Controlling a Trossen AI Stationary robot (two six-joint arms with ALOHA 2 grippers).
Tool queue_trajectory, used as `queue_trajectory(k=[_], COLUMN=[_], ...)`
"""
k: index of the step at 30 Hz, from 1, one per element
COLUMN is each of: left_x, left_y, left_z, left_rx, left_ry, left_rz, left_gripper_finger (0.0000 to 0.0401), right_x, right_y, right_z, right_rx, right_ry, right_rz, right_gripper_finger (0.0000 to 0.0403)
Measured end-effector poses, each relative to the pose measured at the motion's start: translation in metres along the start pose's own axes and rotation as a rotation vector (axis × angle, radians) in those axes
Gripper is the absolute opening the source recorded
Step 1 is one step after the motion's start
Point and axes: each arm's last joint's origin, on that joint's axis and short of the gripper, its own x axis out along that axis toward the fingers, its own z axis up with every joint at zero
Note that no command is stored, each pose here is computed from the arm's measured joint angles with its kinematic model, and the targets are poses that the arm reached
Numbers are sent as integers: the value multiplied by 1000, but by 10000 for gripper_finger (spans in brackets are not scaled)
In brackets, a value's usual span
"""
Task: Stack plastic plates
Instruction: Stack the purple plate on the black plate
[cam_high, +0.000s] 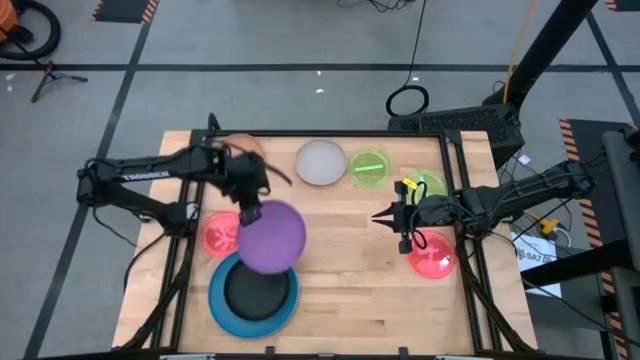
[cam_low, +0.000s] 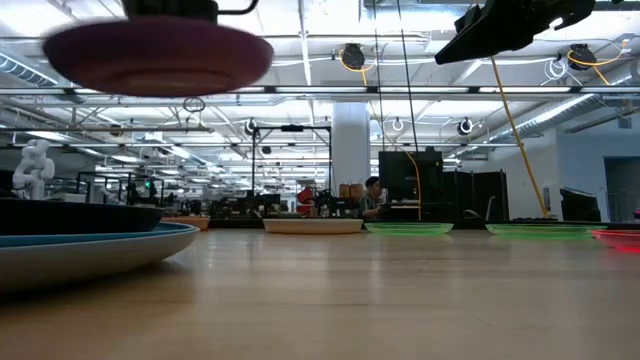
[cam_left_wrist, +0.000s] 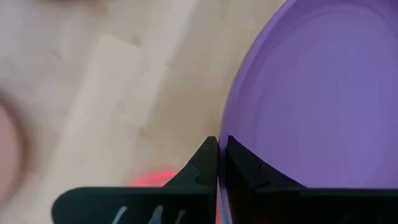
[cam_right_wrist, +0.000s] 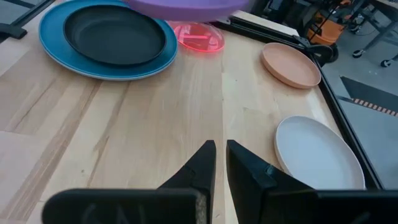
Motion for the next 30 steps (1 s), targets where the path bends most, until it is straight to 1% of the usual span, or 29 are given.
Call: queue_trajectory(k=[5,7,14,19,22,25,30], left_x=[13,20,57,84,96,103,107], left_y=[-37,-49,-78,-90,-93,-93,-92], left_z=[-11,-15,-24,-29,-32,-33,-34], left_rx=[74,103,132,168,192,201,196], left_ry=[70,90,229,329,374,383,405], left_rz=[-37,-19,37,74,104,162,190], left_gripper_finger=[12,12,12,19,22,23,26], right_x=[0,0,0,0,0,0,0], right_y=[0,0,0,0,0,0,0], right_z=[0,0,0,0,0,0,0], right_rx=[1,1,5,5,5,6,12], right_ry=[0,0,0,0,0,0,0], right_rz=[0,0,2,3,3,3,3], right_gripper_finger=[31,31,31,31,31,31,31])
